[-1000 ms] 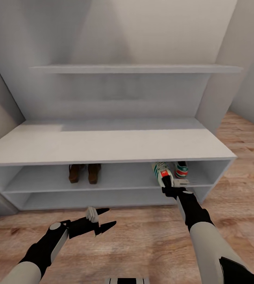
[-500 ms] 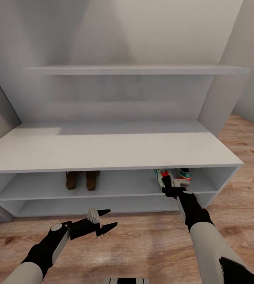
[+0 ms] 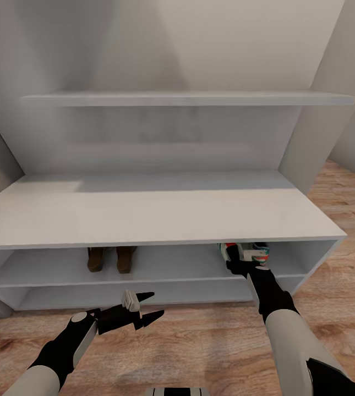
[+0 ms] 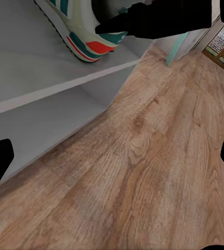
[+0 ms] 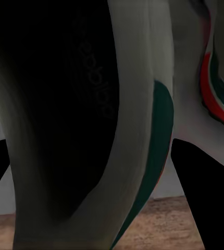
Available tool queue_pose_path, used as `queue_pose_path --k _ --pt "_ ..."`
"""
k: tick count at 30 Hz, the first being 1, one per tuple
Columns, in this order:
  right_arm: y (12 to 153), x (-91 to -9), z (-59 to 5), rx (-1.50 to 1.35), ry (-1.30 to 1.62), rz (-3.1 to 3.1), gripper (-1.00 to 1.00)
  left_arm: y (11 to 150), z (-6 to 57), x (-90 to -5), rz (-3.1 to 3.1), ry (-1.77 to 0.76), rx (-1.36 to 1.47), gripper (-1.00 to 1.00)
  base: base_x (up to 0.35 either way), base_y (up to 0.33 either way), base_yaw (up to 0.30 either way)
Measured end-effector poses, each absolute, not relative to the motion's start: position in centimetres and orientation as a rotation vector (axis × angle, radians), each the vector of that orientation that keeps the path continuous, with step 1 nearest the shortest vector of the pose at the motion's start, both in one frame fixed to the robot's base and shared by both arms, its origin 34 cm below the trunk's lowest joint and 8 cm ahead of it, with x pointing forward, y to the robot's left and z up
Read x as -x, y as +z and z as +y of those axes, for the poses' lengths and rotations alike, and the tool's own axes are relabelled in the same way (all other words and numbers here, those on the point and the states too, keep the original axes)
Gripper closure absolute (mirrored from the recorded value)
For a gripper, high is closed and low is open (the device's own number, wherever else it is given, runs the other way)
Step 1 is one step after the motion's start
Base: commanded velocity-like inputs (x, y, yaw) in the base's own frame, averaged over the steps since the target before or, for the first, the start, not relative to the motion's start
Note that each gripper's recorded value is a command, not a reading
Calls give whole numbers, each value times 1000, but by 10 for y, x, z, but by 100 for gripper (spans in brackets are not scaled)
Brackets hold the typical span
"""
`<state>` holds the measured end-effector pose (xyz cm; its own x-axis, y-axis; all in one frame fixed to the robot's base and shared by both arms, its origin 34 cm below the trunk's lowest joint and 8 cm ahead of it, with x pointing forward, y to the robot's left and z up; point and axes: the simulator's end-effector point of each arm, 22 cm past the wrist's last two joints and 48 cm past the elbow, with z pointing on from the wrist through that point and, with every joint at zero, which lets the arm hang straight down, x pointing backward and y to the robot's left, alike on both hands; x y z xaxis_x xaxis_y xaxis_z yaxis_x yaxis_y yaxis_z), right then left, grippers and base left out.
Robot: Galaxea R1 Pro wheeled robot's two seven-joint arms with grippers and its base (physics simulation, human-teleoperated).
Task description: Pick up the two gym shoes and the two sandals from the corridor floor and place them onto the hallstand (shoe rack) in the corridor, making sure they are on the rack and not on the floor. Arrange them so the two gym shoes are next to each other and the two sandals are next to each other.
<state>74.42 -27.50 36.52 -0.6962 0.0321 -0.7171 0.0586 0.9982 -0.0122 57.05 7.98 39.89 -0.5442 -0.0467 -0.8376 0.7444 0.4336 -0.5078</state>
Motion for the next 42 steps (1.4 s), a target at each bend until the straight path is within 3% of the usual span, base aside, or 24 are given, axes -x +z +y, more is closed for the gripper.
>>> queue_pose_path --k 9,10,25,42 --pt "365 -744 -275 -63 -43 2341 100 399 80 -570 1854 -1198 -594 -100 88 -52 0" --pt "365 -744 -275 -63 -43 2341 -100 399 80 -570 1854 -1198 -594 -100 7 -4 0" --pt "365 -744 -275 -63 -43 2342 -100 399 80 -571 1854 -1198 -592 -100 -23 0 0" --pt "365 -744 -275 -63 -43 2342 -100 399 80 -571 1854 -1199 -592 -100 -318 0 0"
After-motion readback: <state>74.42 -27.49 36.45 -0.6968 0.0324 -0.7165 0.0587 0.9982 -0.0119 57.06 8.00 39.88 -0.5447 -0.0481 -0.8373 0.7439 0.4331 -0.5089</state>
